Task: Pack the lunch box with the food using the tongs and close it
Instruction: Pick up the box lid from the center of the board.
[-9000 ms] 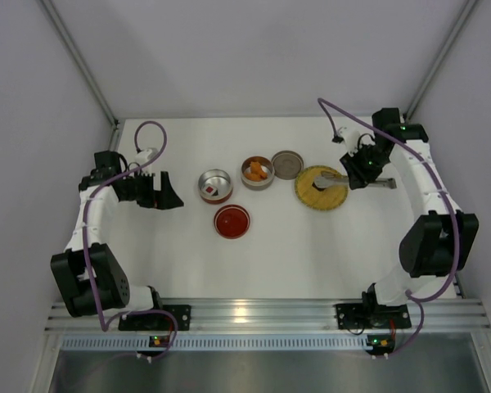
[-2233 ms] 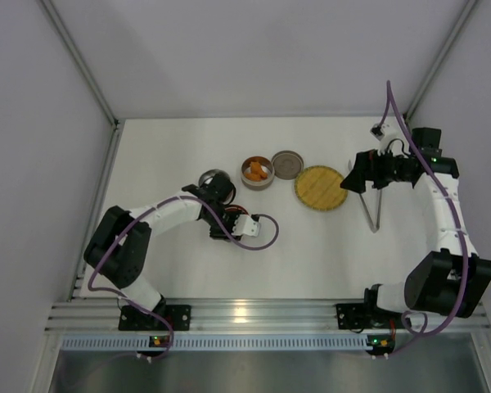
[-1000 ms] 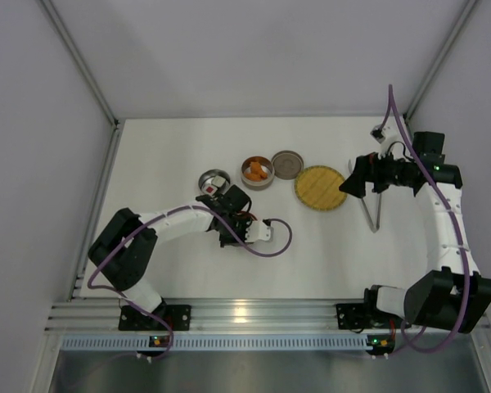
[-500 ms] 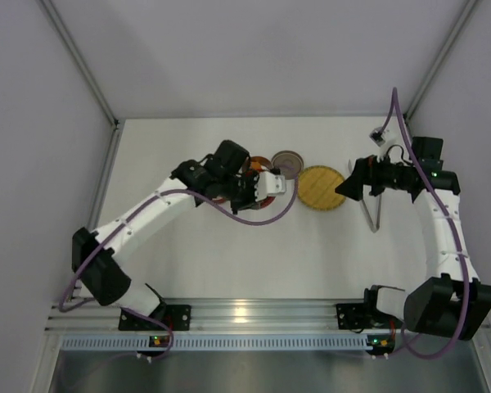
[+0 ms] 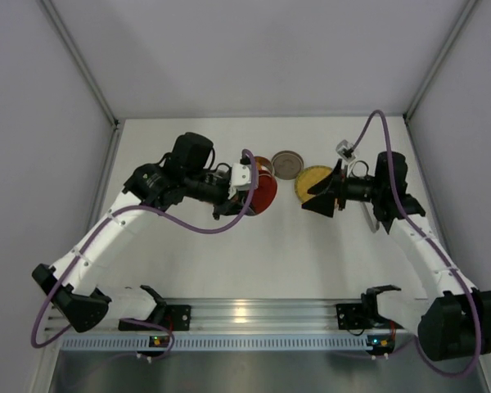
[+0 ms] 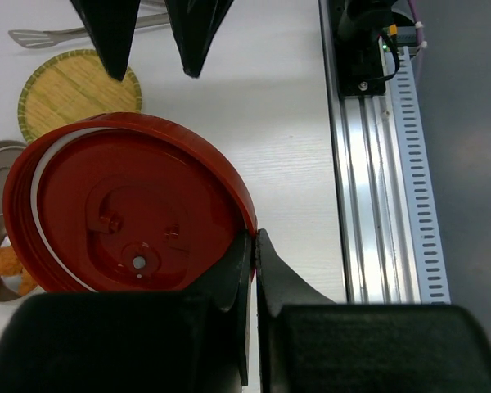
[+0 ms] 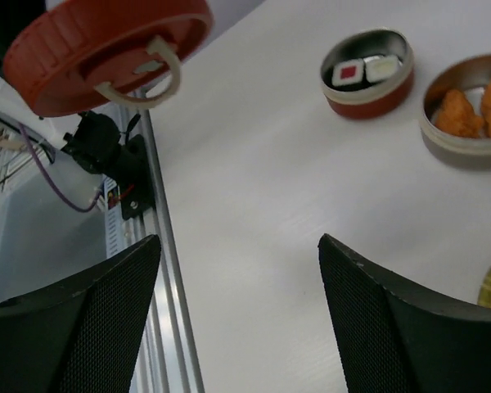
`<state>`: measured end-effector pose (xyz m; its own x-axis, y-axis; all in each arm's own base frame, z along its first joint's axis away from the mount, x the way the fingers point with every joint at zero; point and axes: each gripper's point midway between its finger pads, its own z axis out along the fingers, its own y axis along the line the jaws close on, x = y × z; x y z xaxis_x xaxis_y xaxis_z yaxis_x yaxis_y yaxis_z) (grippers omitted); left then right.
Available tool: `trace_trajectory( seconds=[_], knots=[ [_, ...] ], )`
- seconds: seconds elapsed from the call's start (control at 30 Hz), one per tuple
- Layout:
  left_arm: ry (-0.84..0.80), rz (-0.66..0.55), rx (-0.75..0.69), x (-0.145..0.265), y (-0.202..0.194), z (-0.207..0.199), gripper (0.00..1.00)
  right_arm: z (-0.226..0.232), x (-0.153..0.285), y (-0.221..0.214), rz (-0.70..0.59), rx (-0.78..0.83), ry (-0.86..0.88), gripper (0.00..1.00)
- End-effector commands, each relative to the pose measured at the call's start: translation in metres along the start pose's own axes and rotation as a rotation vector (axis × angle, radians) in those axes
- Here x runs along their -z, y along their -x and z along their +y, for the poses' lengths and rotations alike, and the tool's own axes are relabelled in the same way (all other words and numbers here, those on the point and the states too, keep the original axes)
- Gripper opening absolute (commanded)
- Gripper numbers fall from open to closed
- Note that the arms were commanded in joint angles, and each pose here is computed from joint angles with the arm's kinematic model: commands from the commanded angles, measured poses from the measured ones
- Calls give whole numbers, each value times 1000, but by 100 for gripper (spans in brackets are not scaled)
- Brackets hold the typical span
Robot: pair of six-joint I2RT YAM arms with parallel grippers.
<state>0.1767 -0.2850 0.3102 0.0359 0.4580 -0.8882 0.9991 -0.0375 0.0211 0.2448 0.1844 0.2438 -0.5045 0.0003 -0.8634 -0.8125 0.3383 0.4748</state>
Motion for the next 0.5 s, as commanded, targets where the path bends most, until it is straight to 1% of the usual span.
trace_trajectory(
  seconds=[0.0,0.1,0.13,0.17,0.2,0.23,0.27,0.3,0.37,0.4,0.43,0.47],
  knots=[
    [-77,-60,20,2,16,-14,0,39,-23,36,-103,272,130,76],
    [-72,-77,38,1,21,-12,0,46,-38,33,-114,113,199,73],
    [-59,-95,39,1,27,-9,0,57,-37,48,-160,65,249,73],
    [-51,-106,42,2,29,-9,0,48,-42,44,-149,-13,272,71],
    [-45,-112,47,1,29,-7,0,49,-43,48,-166,-42,296,71],
    [-34,-131,50,1,34,-5,0,63,-38,62,-213,-64,360,70],
    [-22,-142,46,3,37,-4,0,56,-42,60,-219,-127,377,70],
    [-6,-143,59,2,36,-2,0,60,-41,64,-220,-216,405,69],
    [21,-173,37,6,45,1,0,57,-43,70,-255,-220,435,67],
    [32,-181,26,7,47,3,0,55,-44,73,-263,-241,437,66],
    [45,-190,24,9,50,4,0,51,-47,73,-260,-296,442,66],
    [57,-200,13,10,54,6,0,52,-46,77,-280,-294,454,65]
  ],
)
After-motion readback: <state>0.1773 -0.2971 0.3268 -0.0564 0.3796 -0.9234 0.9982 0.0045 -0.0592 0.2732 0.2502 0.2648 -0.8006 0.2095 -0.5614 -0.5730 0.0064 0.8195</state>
